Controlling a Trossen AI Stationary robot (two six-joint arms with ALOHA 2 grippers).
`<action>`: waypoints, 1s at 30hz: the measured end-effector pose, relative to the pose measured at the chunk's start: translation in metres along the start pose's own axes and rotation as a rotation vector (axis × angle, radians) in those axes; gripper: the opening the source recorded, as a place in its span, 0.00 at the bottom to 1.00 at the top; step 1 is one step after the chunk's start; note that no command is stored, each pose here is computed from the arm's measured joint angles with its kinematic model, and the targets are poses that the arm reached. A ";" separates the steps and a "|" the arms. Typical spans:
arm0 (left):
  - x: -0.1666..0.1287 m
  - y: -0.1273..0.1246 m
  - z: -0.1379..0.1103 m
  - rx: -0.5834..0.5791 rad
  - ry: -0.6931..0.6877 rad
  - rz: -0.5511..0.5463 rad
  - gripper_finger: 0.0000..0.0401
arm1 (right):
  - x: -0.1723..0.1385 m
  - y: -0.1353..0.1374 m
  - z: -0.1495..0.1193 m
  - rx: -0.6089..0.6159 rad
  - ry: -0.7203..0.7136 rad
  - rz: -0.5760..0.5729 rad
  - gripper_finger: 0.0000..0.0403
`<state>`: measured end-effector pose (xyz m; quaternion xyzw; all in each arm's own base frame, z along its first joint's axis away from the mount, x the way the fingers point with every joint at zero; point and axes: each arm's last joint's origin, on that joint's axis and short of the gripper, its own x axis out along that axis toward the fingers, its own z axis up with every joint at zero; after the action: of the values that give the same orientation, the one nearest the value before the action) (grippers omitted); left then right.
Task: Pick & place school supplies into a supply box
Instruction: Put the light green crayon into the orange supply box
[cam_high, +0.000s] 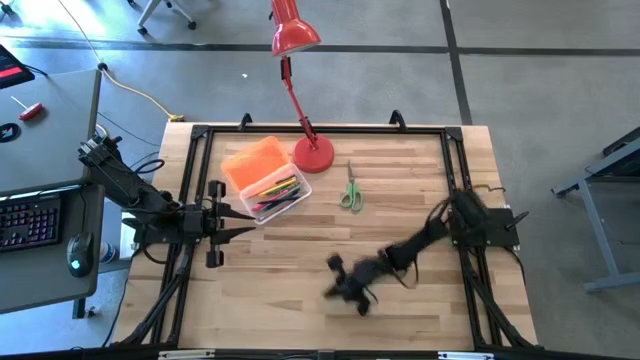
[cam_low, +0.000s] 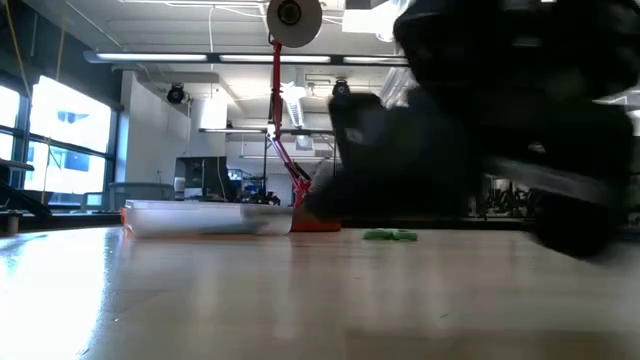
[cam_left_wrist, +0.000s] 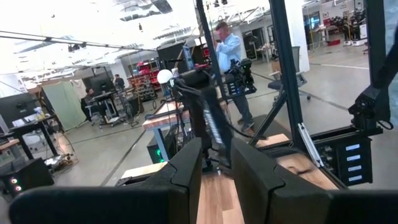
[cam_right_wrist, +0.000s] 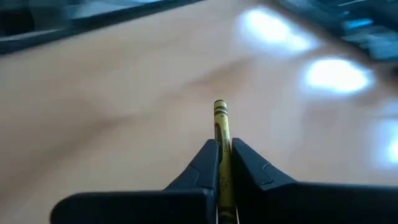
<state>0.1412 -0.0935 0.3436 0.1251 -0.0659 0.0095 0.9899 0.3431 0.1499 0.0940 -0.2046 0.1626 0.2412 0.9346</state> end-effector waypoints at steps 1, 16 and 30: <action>0.000 0.000 0.000 0.000 0.000 0.000 0.29 | -0.004 -0.013 0.004 -0.014 -0.007 -0.034 0.02; 0.000 0.000 0.000 0.034 0.000 0.000 0.29 | -0.029 -0.235 0.005 0.014 0.131 -0.398 0.02; 0.000 -0.001 -0.002 0.068 0.018 -0.005 0.29 | 0.011 -0.295 -0.046 0.078 0.235 -0.349 0.06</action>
<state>0.1415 -0.0937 0.3417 0.1587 -0.0565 0.0105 0.9856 0.4955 -0.1025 0.1396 -0.2200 0.2417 0.0436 0.9441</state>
